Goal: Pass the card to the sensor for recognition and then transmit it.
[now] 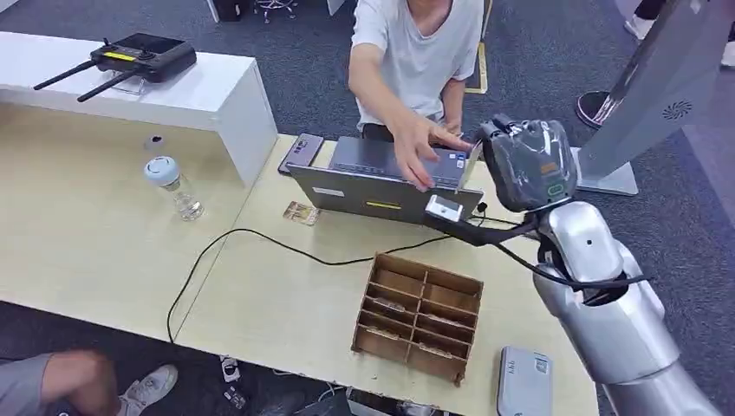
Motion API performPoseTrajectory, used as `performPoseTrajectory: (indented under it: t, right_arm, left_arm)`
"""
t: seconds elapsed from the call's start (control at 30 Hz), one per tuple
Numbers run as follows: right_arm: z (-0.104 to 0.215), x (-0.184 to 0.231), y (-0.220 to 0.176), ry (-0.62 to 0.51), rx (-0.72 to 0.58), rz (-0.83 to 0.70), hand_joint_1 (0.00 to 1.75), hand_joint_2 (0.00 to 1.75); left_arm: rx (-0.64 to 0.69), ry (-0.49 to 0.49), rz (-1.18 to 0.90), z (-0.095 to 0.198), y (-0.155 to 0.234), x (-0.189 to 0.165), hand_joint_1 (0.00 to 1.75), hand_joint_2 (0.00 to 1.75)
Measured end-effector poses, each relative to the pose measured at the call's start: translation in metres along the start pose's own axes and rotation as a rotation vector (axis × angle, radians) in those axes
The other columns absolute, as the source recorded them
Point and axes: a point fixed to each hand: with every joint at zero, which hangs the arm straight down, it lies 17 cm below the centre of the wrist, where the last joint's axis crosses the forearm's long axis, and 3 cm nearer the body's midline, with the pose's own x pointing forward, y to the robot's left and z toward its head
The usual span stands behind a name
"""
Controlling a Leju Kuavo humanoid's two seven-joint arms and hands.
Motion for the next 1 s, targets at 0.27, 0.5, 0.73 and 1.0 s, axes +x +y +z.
performPoseTrajectory:
  t: [0.27, 0.5, 0.73, 1.0]
  right_arm:
    - [-0.01, -0.001, -0.005, 0.074, -0.024, -0.028, 0.03, 1.75]
    - [-0.011, 0.007, -0.007, 0.075, -0.037, -0.052, 0.0, 1.75]
    - [-0.007, 0.013, -0.013, 0.069, -0.064, -0.103, 0.0, 0.0]
    - [0.008, 0.036, -0.023, 0.016, -0.113, -0.195, 0.0, 0.0]
  left_arm:
    - [-0.004, 0.001, -0.002, -0.001, -0.001, 0.002, 0.0, 0.0]
    - [-0.007, 0.005, -0.008, -0.001, -0.003, 0.0, 0.0, 0.0]
    - [-0.008, 0.006, -0.008, -0.001, -0.003, 0.0, 0.0, 0.0]
    - [-0.016, 0.017, -0.005, 0.001, -0.011, -0.005, 0.0, 0.0]
